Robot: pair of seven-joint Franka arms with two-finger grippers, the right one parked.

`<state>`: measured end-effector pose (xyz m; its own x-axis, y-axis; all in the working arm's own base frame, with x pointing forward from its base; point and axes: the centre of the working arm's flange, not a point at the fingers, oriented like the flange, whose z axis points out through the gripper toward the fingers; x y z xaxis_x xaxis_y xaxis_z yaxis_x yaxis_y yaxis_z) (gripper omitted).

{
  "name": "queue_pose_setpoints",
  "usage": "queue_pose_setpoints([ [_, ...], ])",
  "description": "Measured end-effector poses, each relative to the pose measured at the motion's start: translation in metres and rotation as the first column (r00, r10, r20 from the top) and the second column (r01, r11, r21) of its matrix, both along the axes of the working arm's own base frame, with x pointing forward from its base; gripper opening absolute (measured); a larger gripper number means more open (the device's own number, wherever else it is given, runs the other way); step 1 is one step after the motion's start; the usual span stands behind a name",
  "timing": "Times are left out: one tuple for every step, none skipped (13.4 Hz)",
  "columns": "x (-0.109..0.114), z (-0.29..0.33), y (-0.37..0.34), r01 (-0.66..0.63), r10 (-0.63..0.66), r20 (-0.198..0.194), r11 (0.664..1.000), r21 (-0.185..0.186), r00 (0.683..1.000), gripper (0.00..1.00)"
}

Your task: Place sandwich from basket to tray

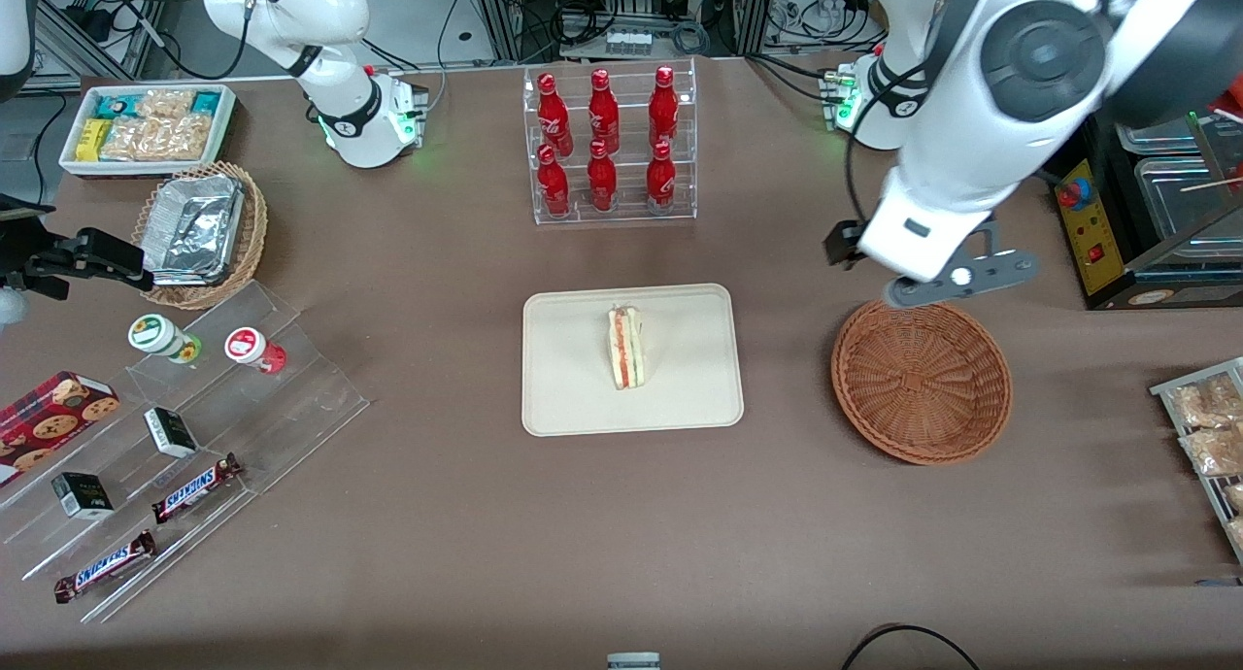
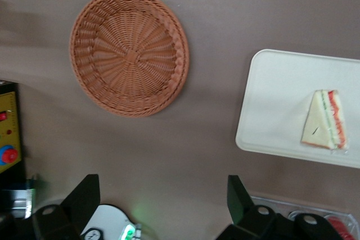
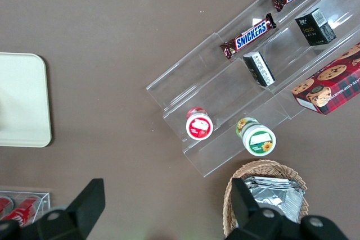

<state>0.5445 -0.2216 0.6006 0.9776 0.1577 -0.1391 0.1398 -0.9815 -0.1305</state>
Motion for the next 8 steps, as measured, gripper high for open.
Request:
queue_pose_setpoints([
  [-0.001,0.006,0.013,0.010,-0.010,-0.008,1.000,-0.002,1.000,1.00],
  [-0.001,0.012,0.028,0.018,-0.018,-0.014,1.000,-0.006,1.000,1.00],
  [-0.002,0.018,0.042,0.028,-0.029,-0.021,1.000,-0.009,0.999,1.00],
  [-0.004,0.023,0.055,0.040,-0.041,-0.028,0.999,-0.014,0.999,1.00],
  [-0.004,0.029,0.071,0.056,-0.057,-0.032,0.998,-0.021,0.998,1.00],
  [-0.005,0.033,0.087,0.077,-0.078,-0.036,0.997,-0.030,0.996,1.00],
  [-0.007,0.037,0.102,0.092,-0.094,-0.041,0.995,-0.037,0.995,1.00],
  [-0.009,0.039,0.117,0.103,-0.105,-0.044,0.994,-0.043,0.994,1.00],
])
